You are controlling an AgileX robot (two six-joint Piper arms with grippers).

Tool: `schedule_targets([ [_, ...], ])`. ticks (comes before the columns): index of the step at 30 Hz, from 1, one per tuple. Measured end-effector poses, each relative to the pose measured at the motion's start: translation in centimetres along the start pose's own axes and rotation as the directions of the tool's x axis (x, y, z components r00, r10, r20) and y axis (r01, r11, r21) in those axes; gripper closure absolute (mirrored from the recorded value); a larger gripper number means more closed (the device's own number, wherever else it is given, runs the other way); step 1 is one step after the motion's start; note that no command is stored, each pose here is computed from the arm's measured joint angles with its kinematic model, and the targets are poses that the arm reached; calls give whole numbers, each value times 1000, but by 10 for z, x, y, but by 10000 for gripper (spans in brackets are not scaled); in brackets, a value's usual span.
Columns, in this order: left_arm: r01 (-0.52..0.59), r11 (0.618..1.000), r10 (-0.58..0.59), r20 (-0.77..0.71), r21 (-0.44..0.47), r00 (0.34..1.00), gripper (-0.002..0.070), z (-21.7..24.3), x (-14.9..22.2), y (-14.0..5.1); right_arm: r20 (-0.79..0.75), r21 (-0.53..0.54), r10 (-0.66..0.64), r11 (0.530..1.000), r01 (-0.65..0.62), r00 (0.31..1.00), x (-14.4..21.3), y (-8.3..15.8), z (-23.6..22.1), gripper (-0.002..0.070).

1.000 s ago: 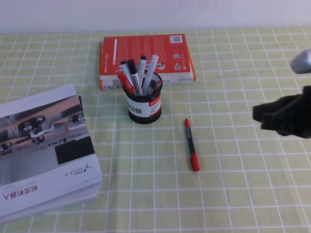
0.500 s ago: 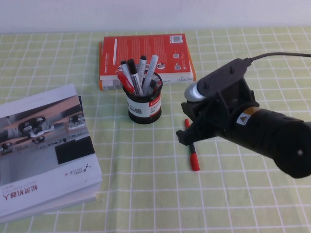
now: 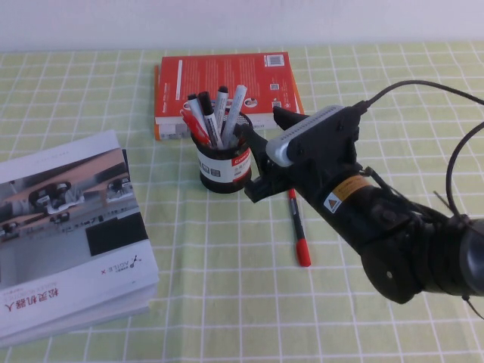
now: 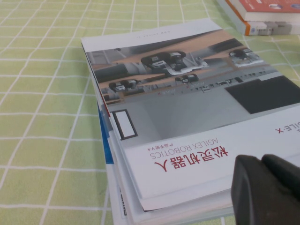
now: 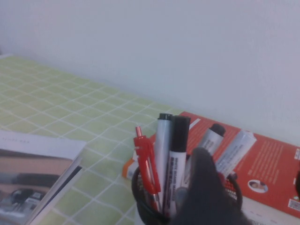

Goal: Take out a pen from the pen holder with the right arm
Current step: 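Take a marker out of the pen holder and lay it on the table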

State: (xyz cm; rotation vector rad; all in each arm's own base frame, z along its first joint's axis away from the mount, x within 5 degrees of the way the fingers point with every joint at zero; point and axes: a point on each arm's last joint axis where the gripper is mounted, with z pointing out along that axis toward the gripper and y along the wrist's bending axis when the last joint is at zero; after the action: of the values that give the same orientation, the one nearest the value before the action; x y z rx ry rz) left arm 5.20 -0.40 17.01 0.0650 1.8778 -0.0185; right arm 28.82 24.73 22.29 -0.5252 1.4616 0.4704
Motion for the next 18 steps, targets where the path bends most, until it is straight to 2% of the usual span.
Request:
schedule_targets([
  [7,0,1000,0,0,0,1000,680,0,0,0,38,47,17,999,-19,999,21,-2,8,323],
  [18,0,1000,0,0,0,1000,680,0,0,0,66,62,27,998,-31,997,31,0,38,323],
])
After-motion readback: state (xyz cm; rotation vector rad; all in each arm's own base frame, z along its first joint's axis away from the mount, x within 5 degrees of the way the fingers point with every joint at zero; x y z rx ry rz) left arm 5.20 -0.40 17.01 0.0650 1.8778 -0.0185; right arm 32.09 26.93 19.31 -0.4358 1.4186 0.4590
